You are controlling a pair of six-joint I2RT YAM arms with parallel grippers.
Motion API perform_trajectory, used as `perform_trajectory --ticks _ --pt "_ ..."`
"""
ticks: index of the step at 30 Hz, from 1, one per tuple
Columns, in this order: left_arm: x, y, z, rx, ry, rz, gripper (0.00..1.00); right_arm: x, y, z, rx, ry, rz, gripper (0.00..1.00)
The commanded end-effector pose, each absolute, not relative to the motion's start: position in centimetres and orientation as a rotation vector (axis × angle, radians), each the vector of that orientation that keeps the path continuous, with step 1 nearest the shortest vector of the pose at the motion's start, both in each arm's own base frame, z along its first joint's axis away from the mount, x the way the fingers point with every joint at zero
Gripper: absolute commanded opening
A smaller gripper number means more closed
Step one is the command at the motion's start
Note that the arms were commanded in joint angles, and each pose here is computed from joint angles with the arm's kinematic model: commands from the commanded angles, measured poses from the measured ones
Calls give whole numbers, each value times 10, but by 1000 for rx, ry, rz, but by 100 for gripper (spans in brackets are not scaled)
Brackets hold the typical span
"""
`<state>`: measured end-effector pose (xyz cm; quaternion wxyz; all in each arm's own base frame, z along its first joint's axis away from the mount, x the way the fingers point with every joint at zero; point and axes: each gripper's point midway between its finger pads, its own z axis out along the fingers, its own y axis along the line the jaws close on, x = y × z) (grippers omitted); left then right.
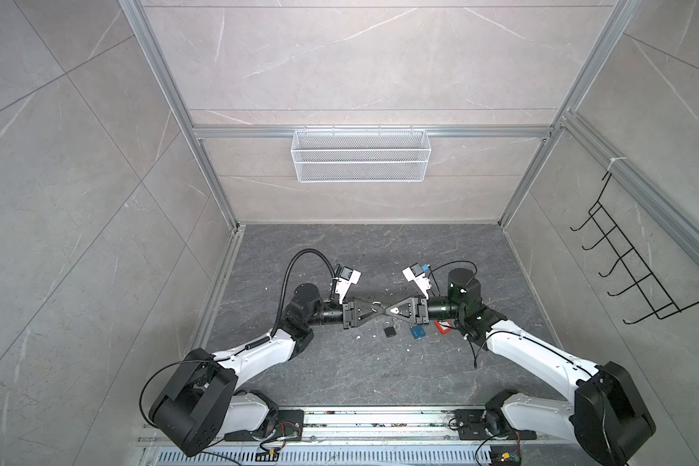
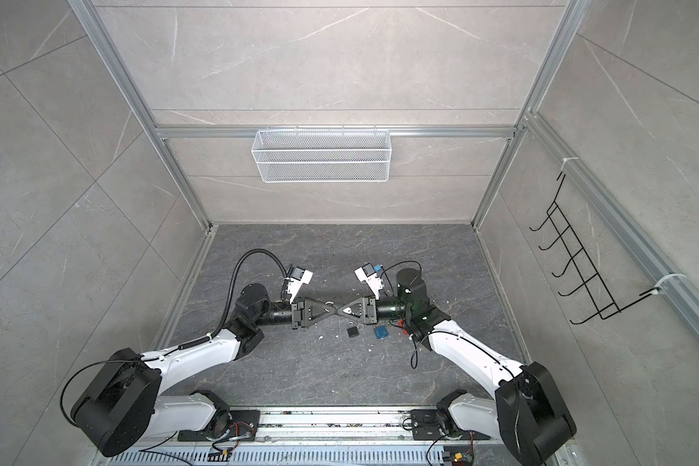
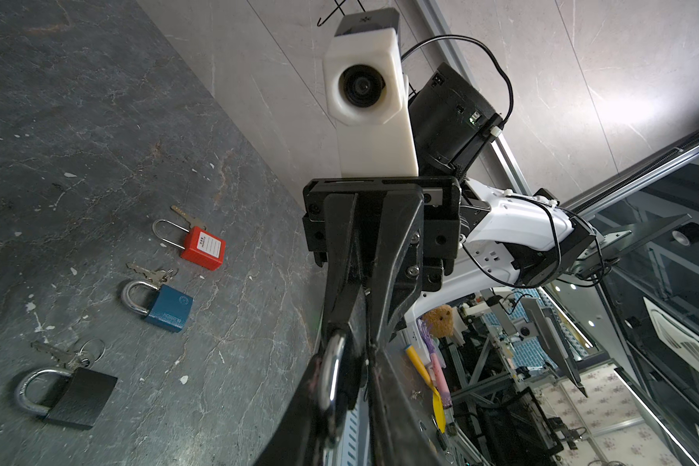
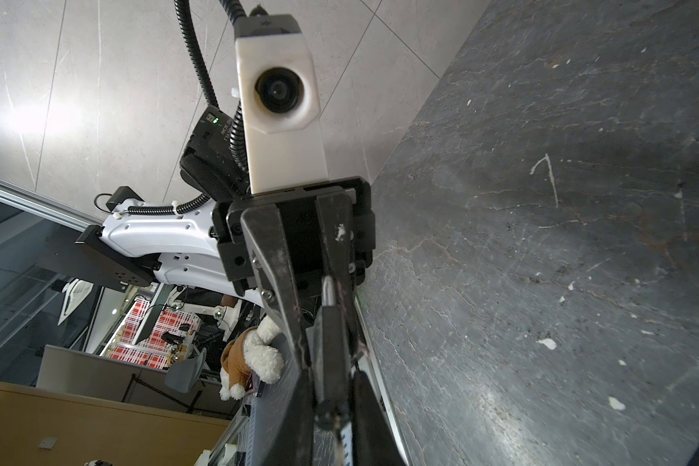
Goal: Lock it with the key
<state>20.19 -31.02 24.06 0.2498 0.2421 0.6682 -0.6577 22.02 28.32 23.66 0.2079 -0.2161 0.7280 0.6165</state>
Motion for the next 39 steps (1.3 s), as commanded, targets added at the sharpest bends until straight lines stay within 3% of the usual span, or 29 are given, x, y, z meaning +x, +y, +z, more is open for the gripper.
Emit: perform_trajectory --ticks 1,19,27,39 --pt "196 -312 272 741 1687 -1798 21 220 285 229 -604 2066 1712 0" --pt "201 -313 260 700 1730 -1770 24 215 283 225 -616 2096 1695 0" --pt "195 -314 261 725 1728 -1785 15 219 283 227 -603 2091 1674 0" --pt "179 -327 255 812 1742 -1838 20 228 282 231 -570 2074 1617 0"
